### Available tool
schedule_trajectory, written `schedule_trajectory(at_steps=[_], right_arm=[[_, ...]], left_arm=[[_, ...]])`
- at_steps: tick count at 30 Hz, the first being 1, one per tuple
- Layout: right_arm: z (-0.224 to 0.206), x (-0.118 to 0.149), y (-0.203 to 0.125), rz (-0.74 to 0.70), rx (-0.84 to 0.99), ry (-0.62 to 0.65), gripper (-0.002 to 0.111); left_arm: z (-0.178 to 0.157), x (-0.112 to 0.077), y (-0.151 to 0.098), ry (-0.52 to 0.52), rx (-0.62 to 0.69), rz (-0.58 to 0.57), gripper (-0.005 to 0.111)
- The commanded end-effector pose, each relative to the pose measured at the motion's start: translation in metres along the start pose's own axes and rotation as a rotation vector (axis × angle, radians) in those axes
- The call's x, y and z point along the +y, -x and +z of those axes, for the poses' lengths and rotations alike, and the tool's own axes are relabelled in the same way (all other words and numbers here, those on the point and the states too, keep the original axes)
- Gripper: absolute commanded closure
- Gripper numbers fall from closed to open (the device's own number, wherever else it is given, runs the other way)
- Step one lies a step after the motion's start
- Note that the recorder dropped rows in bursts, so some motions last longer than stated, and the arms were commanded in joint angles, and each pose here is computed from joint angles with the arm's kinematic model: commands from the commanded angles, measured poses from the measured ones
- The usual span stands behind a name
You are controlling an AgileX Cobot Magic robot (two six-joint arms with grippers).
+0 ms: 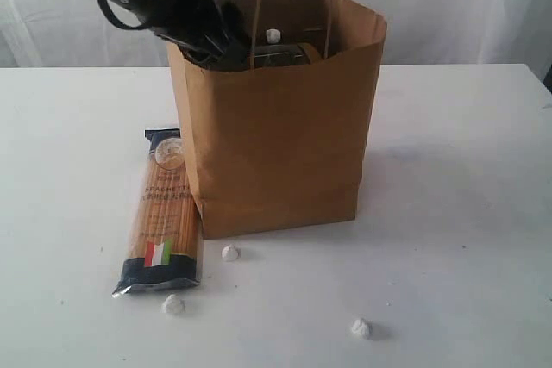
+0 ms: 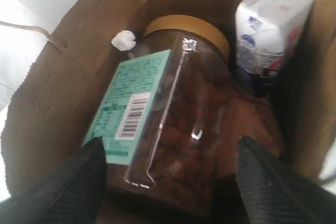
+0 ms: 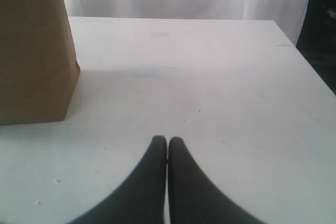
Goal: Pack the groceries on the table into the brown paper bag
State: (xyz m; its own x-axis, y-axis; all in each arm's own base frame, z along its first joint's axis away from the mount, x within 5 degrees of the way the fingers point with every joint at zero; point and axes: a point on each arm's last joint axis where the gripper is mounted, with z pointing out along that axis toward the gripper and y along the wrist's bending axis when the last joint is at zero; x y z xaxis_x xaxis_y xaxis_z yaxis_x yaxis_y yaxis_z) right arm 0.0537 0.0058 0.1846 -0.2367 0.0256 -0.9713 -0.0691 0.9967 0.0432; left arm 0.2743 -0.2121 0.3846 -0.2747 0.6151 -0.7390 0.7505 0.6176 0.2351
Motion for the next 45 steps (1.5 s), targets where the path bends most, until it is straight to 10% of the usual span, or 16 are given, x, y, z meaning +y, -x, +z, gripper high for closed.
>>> schedule_trajectory(at_steps=[1, 9, 16, 23, 31, 37, 45], right_arm=[[0.0, 0.0, 0.0, 0.002, -0.009, 0.002, 0.108], [0.0, 0.0, 0.0, 0.002, -0.009, 0.002, 0.108], [0.0, 0.0, 0.0, 0.002, -0.009, 0.002, 0.108], [0.0, 0.0, 0.0, 0.002, -0.009, 0.002, 0.108], [0.0, 0.0, 0.0, 0.002, -0.009, 0.002, 0.108], [0.0, 0.0, 0.0, 0.002, -0.009, 0.002, 0.108], [0.0, 0.0, 0.0, 0.002, -0.009, 0.002, 0.108]], left_arm=[[-0.043, -0.004, 0.003, -0.026, -0.025, 0.036, 0.043], [-0.089, -0.026, 0.011, -0.252, -0.159, -0.016, 0.106], [-0.074, -0.076, 0.005, -0.838, -0.324, 0.121, 0.106], [-0.009, -0.159, -0.036, -1.055, -0.221, 0.249, 0.107], [0.049, -0.244, -0.074, -0.835, -0.198, 0.636, 0.107], [0.094, -0.245, -0.1, -0.672, -0.107, 0.61, 0.104], [0.135, -0.225, -0.113, -0.439, -0.053, 0.523, 0.061]])
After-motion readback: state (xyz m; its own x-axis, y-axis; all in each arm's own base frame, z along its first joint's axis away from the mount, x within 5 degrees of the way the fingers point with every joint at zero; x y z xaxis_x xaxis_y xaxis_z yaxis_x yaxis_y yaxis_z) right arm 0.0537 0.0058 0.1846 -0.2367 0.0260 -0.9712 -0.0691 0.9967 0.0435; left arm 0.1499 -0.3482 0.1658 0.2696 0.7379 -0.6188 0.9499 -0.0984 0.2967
